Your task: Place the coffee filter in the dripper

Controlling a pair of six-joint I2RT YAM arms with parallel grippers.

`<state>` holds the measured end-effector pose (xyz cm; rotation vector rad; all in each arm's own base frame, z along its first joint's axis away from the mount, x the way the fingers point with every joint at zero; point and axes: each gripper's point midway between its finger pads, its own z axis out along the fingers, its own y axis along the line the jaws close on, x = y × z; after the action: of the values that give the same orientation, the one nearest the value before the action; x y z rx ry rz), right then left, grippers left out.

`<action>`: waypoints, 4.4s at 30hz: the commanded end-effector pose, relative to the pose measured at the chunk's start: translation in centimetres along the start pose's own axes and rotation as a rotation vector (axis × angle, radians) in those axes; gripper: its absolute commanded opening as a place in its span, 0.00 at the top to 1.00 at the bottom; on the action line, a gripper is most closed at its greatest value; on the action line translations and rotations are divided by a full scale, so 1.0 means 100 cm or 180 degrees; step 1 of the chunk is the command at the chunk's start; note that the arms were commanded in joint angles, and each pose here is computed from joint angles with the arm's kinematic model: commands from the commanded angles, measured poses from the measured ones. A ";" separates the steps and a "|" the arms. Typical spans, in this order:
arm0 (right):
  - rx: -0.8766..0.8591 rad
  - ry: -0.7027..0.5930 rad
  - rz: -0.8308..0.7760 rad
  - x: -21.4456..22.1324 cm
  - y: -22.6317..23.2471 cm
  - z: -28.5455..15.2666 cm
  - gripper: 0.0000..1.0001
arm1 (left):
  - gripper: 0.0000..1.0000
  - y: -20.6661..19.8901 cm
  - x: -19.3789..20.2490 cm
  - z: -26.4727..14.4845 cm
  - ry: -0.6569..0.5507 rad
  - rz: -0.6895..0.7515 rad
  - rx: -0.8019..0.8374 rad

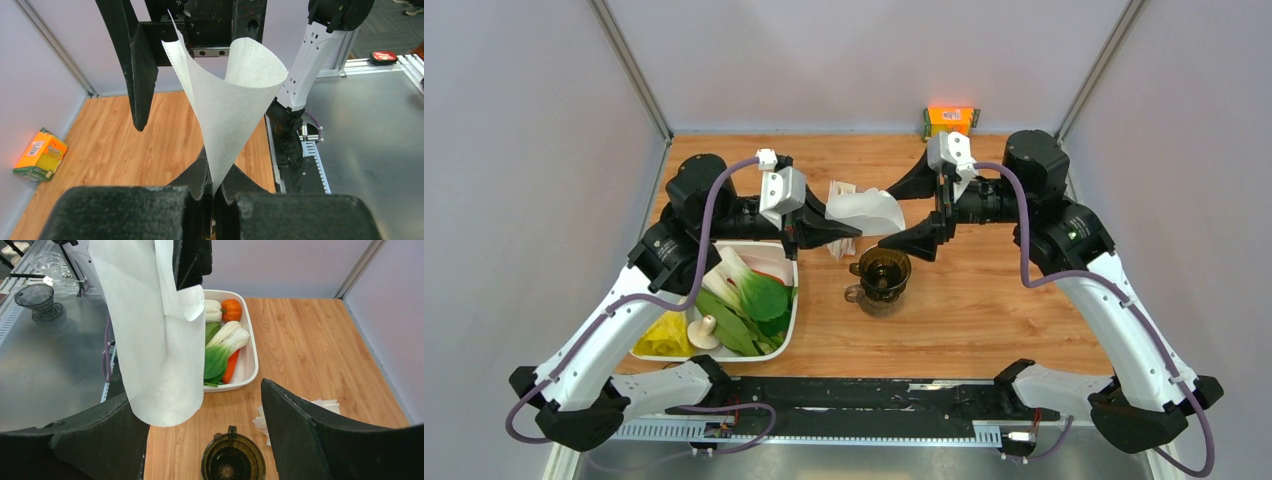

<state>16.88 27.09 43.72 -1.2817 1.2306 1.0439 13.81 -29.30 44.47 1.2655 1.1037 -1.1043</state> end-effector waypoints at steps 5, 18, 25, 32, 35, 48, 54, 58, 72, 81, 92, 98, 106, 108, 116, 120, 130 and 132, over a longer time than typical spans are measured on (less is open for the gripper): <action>-0.0253 -0.0346 -0.0069 -0.029 0.016 0.005 0.23 | 1.00 0.002 -0.011 0.003 -0.0134 0.0019 0.0022; -0.0078 -0.0315 -0.0159 -0.023 0.009 0.004 0.99 | 0.97 0.012 -0.008 -0.001 -0.0007 -0.0101 -0.0212; -0.0076 -0.0226 -0.0120 -0.009 0.012 0.003 1.00 | 0.63 0.005 -0.030 -0.010 -0.0110 -0.0207 -0.0224; -0.0120 -0.0139 -0.0112 0.002 0.011 0.005 1.00 | 0.62 0.004 -0.053 -0.013 -0.0266 -0.0180 -0.0245; -0.0109 -0.0091 -0.0112 0.007 0.011 0.005 1.00 | 0.79 0.002 -0.056 -0.013 -0.0282 -0.0173 -0.0208; -0.0139 -0.0043 -0.0251 0.007 0.013 0.001 1.00 | 0.54 0.002 -0.030 -0.014 0.0036 -0.0248 -0.0224; -0.0340 -0.0068 -0.0493 0.004 0.025 -0.001 1.00 | 0.41 -0.006 0.014 -0.017 0.0378 -0.0119 -0.0064; -0.0428 -0.0077 -0.0657 0.002 0.028 -0.003 1.00 | 0.33 -0.011 0.030 -0.018 0.0495 0.0030 0.0097; -0.0557 -0.0004 -0.1051 0.006 0.040 -0.010 1.00 | 0.52 -0.019 0.052 -0.023 0.0664 0.0058 0.0188; -0.0607 0.0026 -0.1145 0.008 0.047 -0.008 1.00 | 0.61 -0.022 0.048 -0.014 0.0658 -0.0018 0.0452; -0.0224 0.0762 -0.1293 0.047 0.016 -0.010 1.00 | 0.34 0.008 0.045 -0.040 0.1000 -0.0125 -0.0388; 0.0203 0.1291 -0.1087 0.080 -0.015 -0.013 1.00 | 0.30 0.052 0.009 -0.066 0.0798 -0.0475 -0.1035; 0.0376 0.1510 -0.0906 0.085 -0.031 -0.001 1.00 | 0.26 0.048 0.015 -0.037 0.0934 -0.0598 -0.0826; 0.0377 0.1521 -0.0869 0.084 -0.031 0.001 1.00 | 0.26 0.048 0.025 -0.031 0.1049 -0.0493 -0.0873; 0.0391 0.1567 -0.0812 0.085 -0.031 0.008 1.00 | 0.27 0.042 0.038 -0.017 0.1152 -0.0325 -0.0778; 0.0353 0.1535 -0.0817 0.082 -0.028 0.011 1.00 | 0.28 0.045 0.047 -0.016 0.1258 -0.0243 -0.0854; 0.0360 0.1501 -0.0730 0.075 -0.029 0.017 1.00 | 0.47 0.058 0.065 -0.016 0.1506 -0.0124 -0.1030; 0.0374 0.1484 -0.0708 0.073 -0.030 0.019 1.00 | 0.50 0.058 0.069 -0.015 0.1557 -0.0128 -0.1020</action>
<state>20.55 27.61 34.71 -1.6332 1.4369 0.5038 20.00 -27.66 39.03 1.2595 1.6082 -0.6727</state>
